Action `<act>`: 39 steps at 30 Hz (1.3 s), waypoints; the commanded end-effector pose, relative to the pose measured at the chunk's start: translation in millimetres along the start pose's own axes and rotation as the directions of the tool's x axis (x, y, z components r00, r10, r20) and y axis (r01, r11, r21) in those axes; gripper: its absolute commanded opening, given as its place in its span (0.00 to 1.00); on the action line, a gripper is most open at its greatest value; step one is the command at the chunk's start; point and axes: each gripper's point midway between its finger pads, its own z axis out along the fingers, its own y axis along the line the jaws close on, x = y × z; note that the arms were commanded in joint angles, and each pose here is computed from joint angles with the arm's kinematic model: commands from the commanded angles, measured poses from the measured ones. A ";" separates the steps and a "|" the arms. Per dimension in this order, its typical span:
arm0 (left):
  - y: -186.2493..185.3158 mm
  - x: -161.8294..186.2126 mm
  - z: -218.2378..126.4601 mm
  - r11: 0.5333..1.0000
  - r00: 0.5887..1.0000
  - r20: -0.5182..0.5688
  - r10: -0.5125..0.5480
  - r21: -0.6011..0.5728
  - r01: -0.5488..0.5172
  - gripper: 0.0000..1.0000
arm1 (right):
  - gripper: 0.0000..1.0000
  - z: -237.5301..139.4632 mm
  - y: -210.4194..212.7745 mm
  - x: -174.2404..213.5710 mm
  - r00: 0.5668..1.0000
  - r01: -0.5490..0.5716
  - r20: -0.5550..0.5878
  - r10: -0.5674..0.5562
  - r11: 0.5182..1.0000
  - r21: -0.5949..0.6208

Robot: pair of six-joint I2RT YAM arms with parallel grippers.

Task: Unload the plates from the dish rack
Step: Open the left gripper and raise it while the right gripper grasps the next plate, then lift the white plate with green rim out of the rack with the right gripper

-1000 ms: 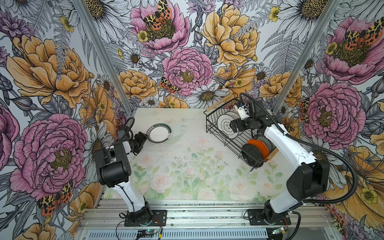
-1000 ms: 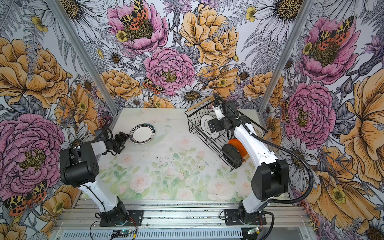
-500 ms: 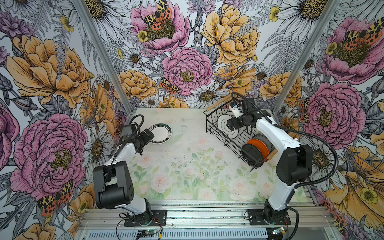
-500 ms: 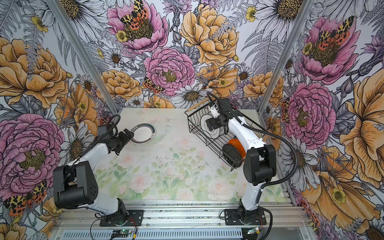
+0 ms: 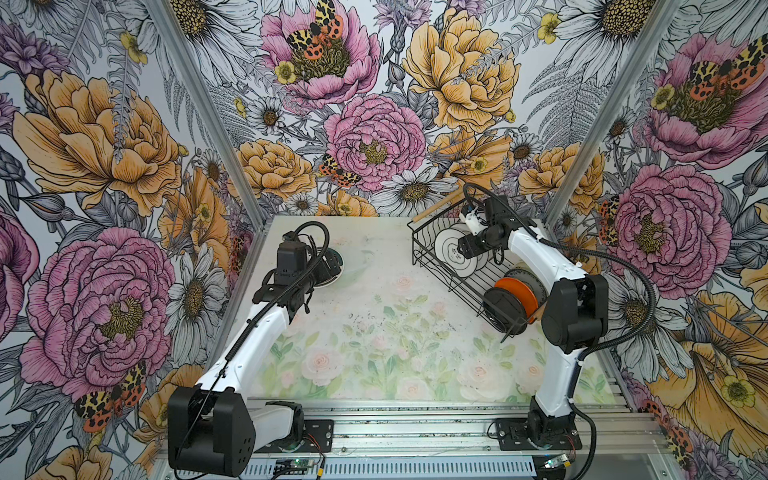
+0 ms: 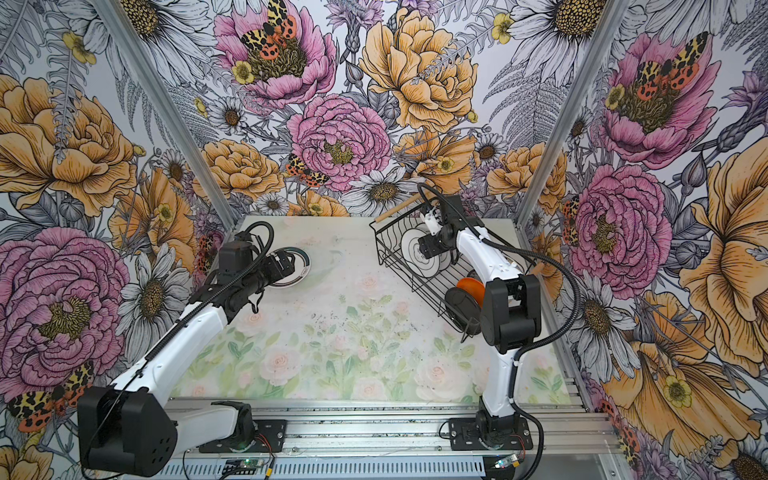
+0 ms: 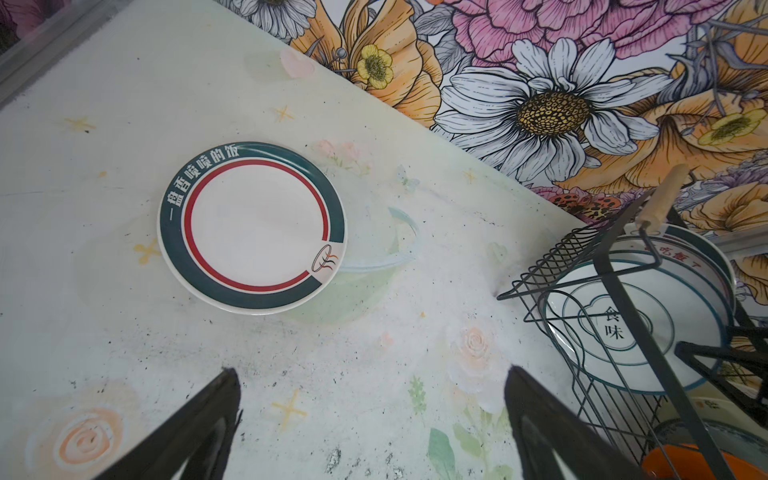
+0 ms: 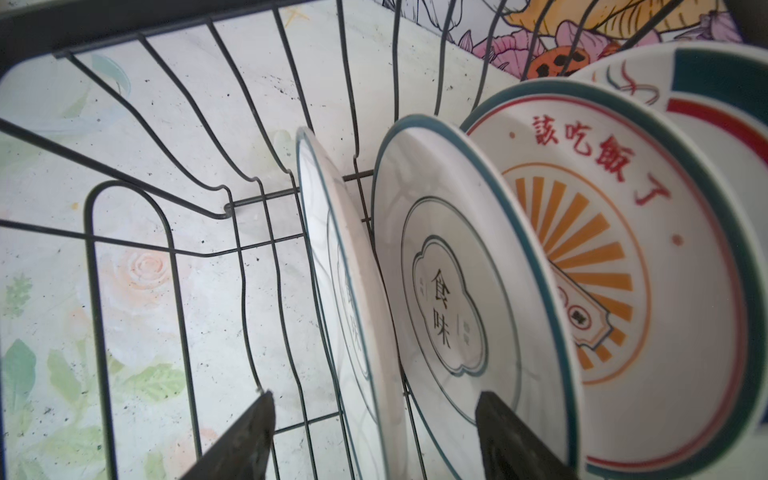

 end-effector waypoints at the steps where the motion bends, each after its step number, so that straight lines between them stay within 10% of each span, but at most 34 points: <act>1: -9.0 -4.4 -1.1 0.998 0.997 0.052 0.066 -0.009 -0.065 0.99 | 0.71 -1.6 0.2 -14.5 0.999 0.014 0.036 -0.013 1.000 -0.018; 20: -88.6 10.0 2.5 0.954 0.960 0.091 0.265 0.120 -0.275 0.99 | 0.30 17.7 -0.3 -10.4 0.997 0.070 0.026 -0.068 0.995 -0.073; 39: -82.7 17.7 18.4 0.917 0.915 0.067 0.397 -0.067 -0.393 0.99 | 0.00 -4.9 -6.3 -17.2 0.990 0.120 0.076 -0.115 0.991 -0.067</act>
